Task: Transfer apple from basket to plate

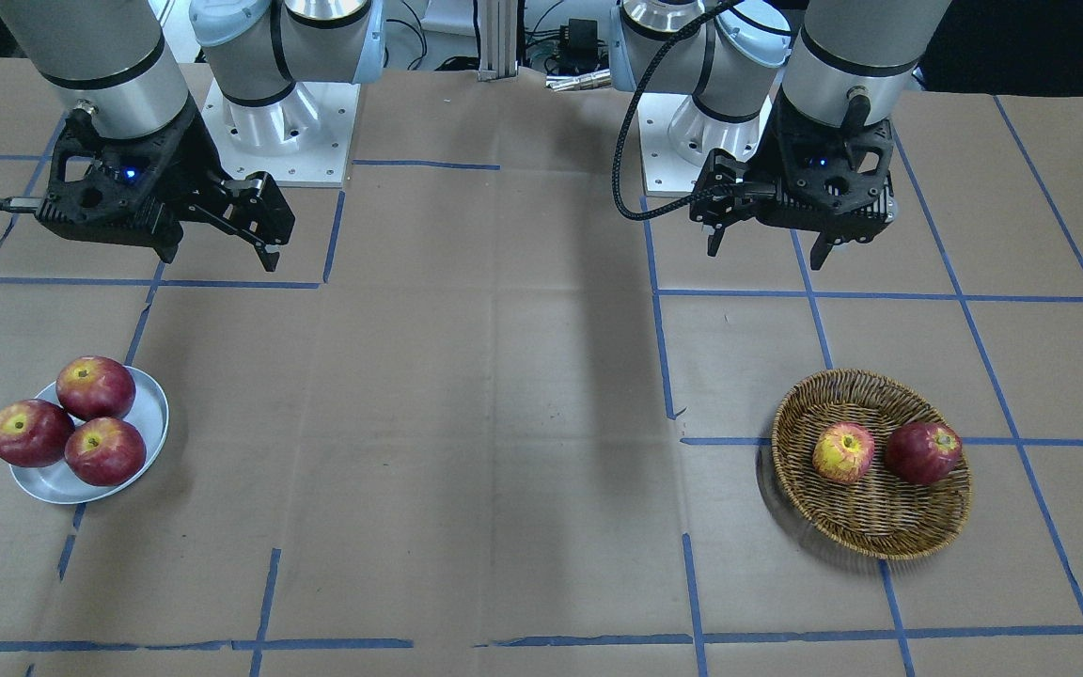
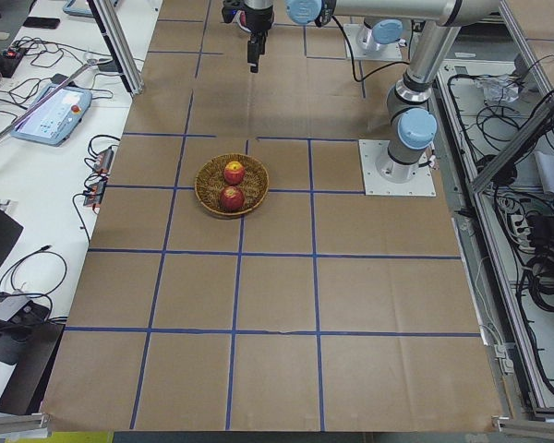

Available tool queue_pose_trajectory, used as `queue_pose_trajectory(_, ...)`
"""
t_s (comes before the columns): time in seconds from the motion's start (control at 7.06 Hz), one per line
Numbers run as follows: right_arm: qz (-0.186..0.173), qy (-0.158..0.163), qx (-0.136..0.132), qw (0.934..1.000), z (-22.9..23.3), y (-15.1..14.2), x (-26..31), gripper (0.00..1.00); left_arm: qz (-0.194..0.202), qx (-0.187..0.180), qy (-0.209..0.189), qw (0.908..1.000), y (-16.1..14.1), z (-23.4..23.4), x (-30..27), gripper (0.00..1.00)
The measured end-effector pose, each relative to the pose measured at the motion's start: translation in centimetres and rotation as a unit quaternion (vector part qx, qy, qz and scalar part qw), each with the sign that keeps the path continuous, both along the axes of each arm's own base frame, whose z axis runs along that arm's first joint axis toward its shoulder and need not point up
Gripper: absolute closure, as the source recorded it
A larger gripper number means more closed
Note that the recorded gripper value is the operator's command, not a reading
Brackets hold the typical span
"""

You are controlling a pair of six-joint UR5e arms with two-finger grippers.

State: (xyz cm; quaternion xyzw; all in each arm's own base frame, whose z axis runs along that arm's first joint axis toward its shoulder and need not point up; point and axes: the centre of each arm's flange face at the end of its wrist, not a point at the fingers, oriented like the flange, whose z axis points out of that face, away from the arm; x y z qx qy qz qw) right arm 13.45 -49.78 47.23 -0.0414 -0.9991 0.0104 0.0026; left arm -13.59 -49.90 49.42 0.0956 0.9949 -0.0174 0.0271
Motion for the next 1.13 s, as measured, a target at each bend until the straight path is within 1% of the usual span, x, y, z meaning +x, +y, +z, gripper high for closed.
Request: queue_pose_trajectory(1.13, 0.0, 0.0, 0.0, 1.0, 0.0, 0.0, 0.0, 0.0, 0.0, -0.002, 0.003, 1.0, 0.26, 0.37, -0.04, 0.01)
